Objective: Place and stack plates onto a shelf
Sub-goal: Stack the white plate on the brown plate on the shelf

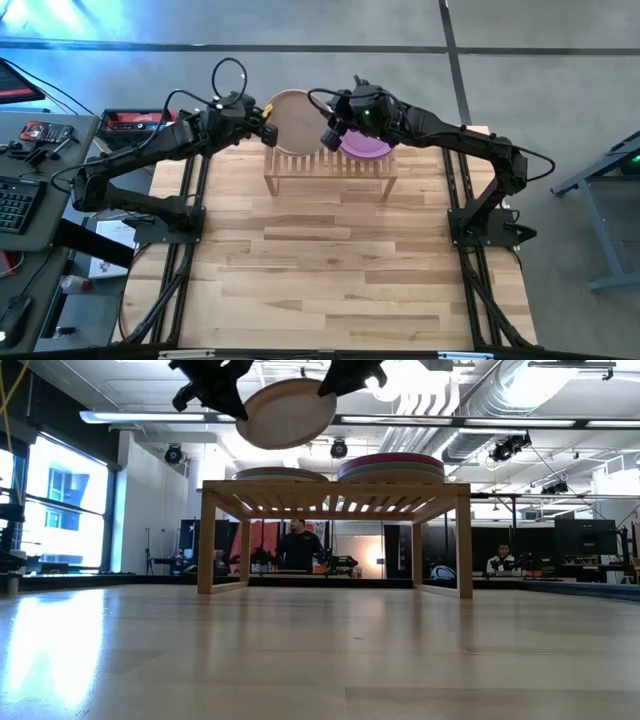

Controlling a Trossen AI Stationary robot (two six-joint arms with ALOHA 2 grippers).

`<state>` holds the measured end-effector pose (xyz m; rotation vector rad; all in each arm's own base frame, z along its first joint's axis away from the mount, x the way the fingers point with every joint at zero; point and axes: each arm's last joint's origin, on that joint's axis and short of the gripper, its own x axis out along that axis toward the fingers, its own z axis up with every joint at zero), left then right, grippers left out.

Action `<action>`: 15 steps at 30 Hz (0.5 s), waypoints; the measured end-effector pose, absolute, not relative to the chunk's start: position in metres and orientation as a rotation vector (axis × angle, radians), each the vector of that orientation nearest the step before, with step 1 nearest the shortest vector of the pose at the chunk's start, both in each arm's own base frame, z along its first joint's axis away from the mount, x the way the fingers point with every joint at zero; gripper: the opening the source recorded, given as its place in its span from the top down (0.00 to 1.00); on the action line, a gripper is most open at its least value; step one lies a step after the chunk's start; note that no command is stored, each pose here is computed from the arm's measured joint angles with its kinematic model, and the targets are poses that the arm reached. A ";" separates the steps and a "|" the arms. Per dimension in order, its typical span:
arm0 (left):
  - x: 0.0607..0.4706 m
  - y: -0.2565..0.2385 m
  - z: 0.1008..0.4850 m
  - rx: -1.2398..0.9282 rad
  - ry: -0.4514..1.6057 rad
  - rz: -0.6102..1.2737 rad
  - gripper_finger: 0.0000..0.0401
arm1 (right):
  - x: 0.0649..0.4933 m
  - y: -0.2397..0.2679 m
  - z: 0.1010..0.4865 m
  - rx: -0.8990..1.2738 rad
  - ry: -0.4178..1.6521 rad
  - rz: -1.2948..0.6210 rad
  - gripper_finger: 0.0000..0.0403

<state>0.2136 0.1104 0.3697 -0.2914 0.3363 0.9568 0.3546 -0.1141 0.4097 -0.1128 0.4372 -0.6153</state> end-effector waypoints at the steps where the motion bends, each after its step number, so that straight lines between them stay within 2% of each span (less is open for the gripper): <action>1: 0.214 0.110 0.370 -0.287 0.337 0.956 1.00 | 0.355 -0.114 0.410 -0.112 0.437 -0.614 0.79; 4: 0.213 0.111 0.370 -0.272 0.345 0.956 1.00 | 0.355 -0.114 0.410 -0.108 0.435 -0.623 0.93; 6: 0.214 0.111 0.370 -0.273 0.342 0.951 1.00 | 0.354 -0.116 0.410 -0.106 0.432 -0.632 0.98; 15: 0.214 0.111 0.371 -0.248 0.346 0.945 0.97 | 0.352 -0.125 0.410 0.013 0.390 -0.649 0.99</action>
